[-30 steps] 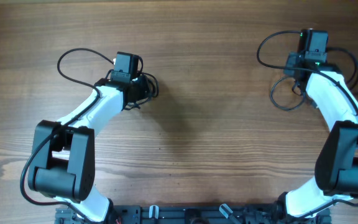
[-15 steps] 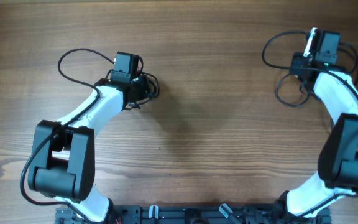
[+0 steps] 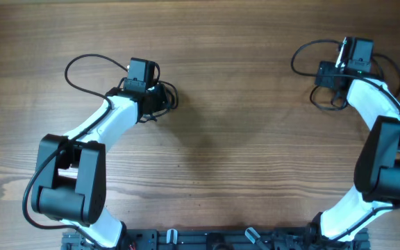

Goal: Untangle cables

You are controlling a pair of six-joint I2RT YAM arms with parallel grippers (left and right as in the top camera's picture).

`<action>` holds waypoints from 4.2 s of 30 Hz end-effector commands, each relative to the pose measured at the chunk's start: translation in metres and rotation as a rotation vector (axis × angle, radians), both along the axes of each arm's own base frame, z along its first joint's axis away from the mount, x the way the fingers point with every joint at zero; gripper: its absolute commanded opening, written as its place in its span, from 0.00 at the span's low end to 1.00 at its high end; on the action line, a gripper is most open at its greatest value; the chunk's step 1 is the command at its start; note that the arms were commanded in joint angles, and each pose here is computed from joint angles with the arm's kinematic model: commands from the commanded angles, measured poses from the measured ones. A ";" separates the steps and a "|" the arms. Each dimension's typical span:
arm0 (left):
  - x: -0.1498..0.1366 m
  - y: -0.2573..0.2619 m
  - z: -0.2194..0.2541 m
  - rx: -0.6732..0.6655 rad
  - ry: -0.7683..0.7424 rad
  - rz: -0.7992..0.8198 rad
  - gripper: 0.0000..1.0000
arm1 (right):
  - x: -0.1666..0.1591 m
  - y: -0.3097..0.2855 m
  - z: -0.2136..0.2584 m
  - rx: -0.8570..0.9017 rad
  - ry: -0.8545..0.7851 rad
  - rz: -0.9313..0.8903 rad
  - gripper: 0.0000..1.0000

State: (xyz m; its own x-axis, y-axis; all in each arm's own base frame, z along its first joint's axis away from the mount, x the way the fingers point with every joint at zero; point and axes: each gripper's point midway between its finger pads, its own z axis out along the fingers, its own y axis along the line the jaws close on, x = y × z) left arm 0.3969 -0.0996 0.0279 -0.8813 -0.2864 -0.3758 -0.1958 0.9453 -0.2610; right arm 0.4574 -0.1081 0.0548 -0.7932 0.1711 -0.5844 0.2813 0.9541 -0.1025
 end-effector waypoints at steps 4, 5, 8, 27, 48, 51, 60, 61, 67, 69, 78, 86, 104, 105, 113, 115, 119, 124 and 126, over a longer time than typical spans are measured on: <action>0.001 -0.009 0.004 -0.049 -0.011 -0.031 0.04 | 0.001 0.087 0.042 0.503 -0.104 0.145 0.99; 0.001 -0.015 0.005 -0.071 -0.016 -0.069 0.04 | -0.004 0.095 0.040 0.564 -0.078 0.139 0.99; -0.003 -0.039 0.013 -0.153 -0.041 -0.232 0.04 | -0.020 0.122 0.039 0.703 -0.008 0.178 0.99; -0.045 -0.085 0.098 -0.774 -0.264 -0.801 0.04 | -0.099 0.305 0.053 0.928 0.248 0.687 1.00; -0.057 -0.106 0.100 -0.783 -0.274 -0.889 0.04 | -0.083 0.365 0.074 0.934 0.118 0.762 0.36; -0.057 -0.106 0.100 -0.783 -0.274 -0.889 0.04 | -0.073 0.365 0.079 0.919 0.065 0.771 0.22; -0.057 -0.106 0.100 -0.783 -0.274 -0.889 0.04 | -0.050 0.360 0.080 0.881 -0.009 0.684 0.05; -0.057 -0.106 0.101 -0.783 -0.274 -0.889 0.04 | -0.050 0.360 0.079 0.881 -0.007 0.683 0.04; -0.058 -0.106 0.102 -0.791 -0.275 -0.892 0.04 | -0.057 0.362 0.073 0.891 0.025 0.709 0.04; -0.058 -0.106 0.102 -0.790 -0.275 -0.892 0.04 | -0.072 0.376 0.087 0.987 0.046 0.816 0.05; -0.059 -0.107 0.104 -0.804 -0.277 -0.897 0.04 | -0.109 0.379 0.082 1.068 0.197 0.876 0.15; -0.054 -0.107 0.105 -0.823 -0.244 -0.844 0.04 | -0.122 0.375 0.099 1.127 0.221 0.896 0.24; -0.026 -0.087 0.071 -0.657 -0.108 -0.551 0.04 | -0.123 0.381 0.068 0.939 0.258 0.796 0.36; -0.023 -0.083 0.066 -0.634 -0.088 -0.501 0.04 | -0.123 0.381 0.067 0.934 0.256 0.797 0.47; -0.021 -0.080 0.062 -0.636 -0.049 -0.429 0.04 | -0.111 0.374 0.060 0.846 0.215 0.773 0.42; -0.021 -0.080 0.062 -0.639 -0.044 -0.423 0.04 | -0.109 0.373 0.056 0.822 0.214 0.744 0.42; -0.021 -0.080 0.062 -0.660 -0.016 -0.382 0.04 | -0.105 0.373 0.049 0.748 0.199 0.715 0.42; -0.023 -0.083 0.065 -0.687 -0.012 -0.396 0.04 | -0.095 0.374 0.048 0.714 0.157 0.662 0.41; -0.024 -0.084 0.066 -0.693 -0.011 -0.399 0.04 | -0.090 0.373 0.048 0.712 0.141 0.628 0.35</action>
